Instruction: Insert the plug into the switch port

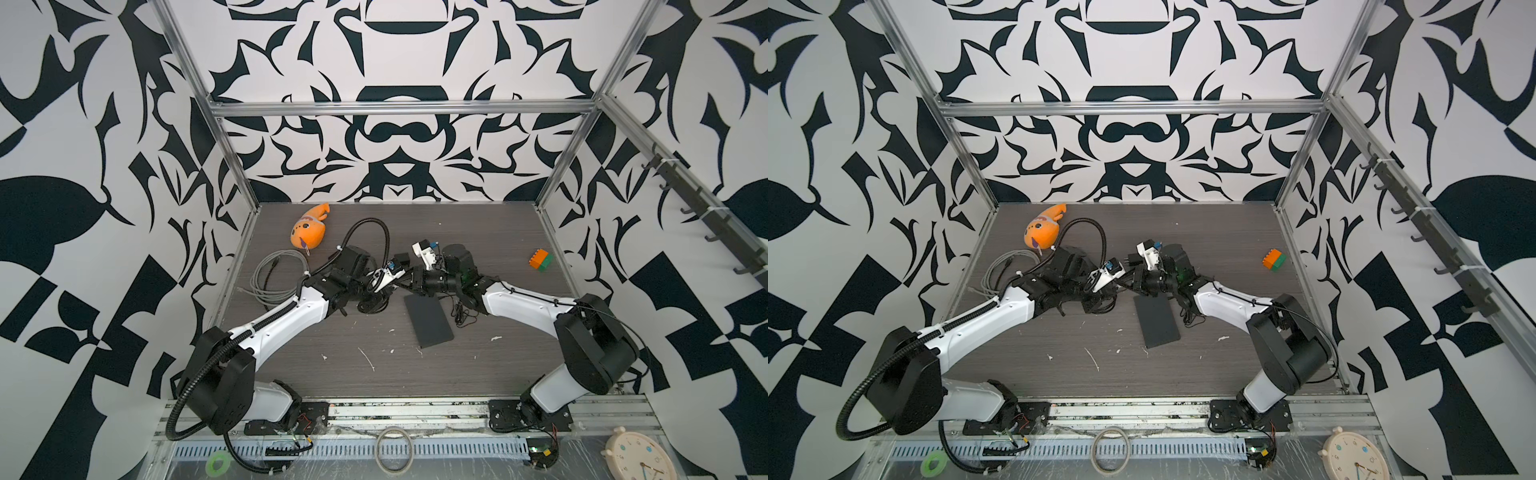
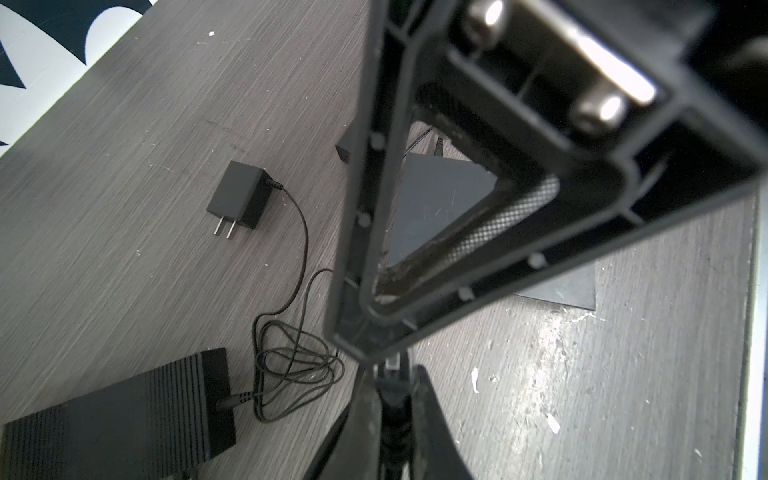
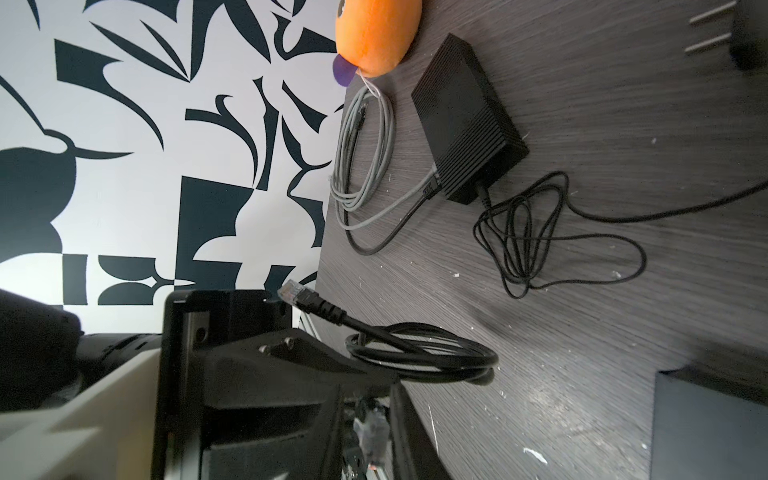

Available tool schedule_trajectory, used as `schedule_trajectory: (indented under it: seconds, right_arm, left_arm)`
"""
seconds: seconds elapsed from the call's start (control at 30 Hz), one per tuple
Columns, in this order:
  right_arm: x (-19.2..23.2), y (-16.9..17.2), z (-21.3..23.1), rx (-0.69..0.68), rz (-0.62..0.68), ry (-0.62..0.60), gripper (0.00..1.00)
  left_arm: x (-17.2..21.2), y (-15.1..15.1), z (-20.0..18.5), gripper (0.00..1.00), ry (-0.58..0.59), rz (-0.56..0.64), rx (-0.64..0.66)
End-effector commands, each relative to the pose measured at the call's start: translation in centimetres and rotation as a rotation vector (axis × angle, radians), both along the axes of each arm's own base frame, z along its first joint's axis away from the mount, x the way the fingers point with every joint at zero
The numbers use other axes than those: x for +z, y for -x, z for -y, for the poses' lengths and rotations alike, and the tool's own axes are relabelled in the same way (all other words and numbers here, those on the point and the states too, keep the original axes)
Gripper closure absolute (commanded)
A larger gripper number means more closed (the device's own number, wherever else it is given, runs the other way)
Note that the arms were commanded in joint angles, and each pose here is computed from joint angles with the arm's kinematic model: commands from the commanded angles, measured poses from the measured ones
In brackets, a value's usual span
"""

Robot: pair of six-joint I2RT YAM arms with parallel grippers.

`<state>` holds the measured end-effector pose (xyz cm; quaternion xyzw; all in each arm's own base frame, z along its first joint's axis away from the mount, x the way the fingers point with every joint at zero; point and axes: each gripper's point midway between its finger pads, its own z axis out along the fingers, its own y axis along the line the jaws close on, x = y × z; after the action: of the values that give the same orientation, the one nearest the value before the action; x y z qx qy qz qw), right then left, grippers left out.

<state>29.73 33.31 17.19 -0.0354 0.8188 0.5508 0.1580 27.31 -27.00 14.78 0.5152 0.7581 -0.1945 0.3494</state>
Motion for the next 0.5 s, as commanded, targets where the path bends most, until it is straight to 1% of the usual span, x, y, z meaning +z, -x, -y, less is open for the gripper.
schedule_trajectory:
  seconds: [0.0,0.1,0.2,0.27,0.3,0.37,0.43,0.47]
  right_arm:
    - [0.4,0.4,-0.5,0.023,0.012,-0.022,0.81]
    - [0.5,0.4,-0.5,0.024,0.013,-0.024,0.86]
    - [0.6,0.5,-0.5,0.024,0.009,-0.026,0.87]
    - [0.8,0.6,-0.5,0.021,0.010,-0.031,0.93]
    - [0.8,0.6,-0.4,0.018,0.009,-0.033,0.96]
    - [1.2,0.6,-0.3,0.015,0.012,-0.048,0.97]
    - [1.5,0.3,0.0,0.004,0.012,-0.059,0.98]
    - [1.6,0.1,0.2,-0.001,0.011,-0.061,0.98]
  left_arm:
    - [0.5,0.1,0.3,0.99,0.023,0.025,-0.011]
    - [0.5,0.0,0.3,0.99,0.024,0.027,-0.009]
    - [0.5,-0.1,0.2,0.99,0.025,0.034,-0.003]
    - [0.3,-0.3,0.1,0.97,0.022,0.041,0.006]
    - [0.2,-0.4,0.1,0.92,0.023,0.046,0.014]
    - [0.2,-0.6,-0.1,0.75,0.040,0.054,0.025]
    - [0.2,-0.2,-0.2,0.68,0.075,0.052,0.015]
    - [0.2,-0.3,-0.3,0.67,0.093,0.062,0.023]
